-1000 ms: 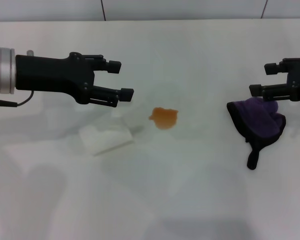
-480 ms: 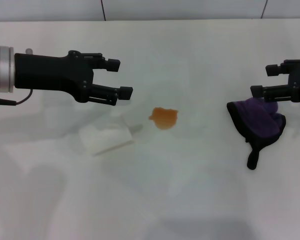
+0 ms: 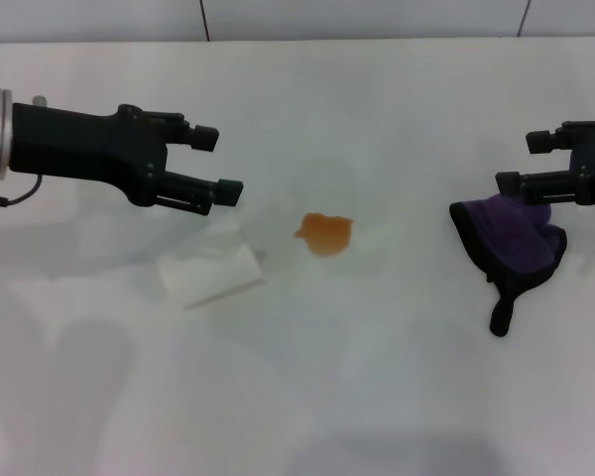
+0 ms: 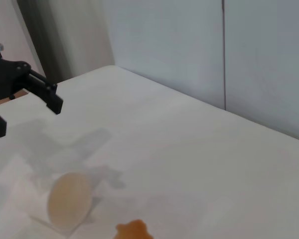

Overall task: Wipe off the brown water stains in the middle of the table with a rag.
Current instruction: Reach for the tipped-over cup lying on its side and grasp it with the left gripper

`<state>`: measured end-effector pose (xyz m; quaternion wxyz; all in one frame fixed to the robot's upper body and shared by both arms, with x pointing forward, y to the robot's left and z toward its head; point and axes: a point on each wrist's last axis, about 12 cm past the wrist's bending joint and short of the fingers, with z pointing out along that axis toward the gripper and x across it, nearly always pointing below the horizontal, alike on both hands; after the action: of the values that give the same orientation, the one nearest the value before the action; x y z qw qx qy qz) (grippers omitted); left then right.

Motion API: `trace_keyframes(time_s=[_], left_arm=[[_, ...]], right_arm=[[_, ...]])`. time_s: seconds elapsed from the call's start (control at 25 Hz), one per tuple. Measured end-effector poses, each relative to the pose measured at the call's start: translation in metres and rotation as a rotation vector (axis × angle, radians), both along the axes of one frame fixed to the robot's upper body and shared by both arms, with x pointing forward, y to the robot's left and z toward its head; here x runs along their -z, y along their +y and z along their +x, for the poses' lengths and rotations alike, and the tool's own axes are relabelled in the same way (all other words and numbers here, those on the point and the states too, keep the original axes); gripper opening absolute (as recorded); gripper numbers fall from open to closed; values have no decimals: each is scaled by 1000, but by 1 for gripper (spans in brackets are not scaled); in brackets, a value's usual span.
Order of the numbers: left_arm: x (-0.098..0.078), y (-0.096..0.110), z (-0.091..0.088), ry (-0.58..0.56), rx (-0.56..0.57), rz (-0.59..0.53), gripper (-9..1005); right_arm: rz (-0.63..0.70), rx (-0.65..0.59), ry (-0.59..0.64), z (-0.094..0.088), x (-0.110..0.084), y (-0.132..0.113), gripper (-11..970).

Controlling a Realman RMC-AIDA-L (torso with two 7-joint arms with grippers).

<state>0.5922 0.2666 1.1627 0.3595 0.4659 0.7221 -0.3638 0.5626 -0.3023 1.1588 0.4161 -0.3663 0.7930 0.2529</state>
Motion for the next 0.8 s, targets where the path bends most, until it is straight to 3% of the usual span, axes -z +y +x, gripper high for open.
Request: trace_keyframes(time_s=[0.52,0.8], left_arm=[[-2,-1,5,120,40,196,875],[0,4,7,133,12,225,875]], right_arm=[[22,14,6,-4,3,-2,770],[21,13,5,-4,4,-3,770]])
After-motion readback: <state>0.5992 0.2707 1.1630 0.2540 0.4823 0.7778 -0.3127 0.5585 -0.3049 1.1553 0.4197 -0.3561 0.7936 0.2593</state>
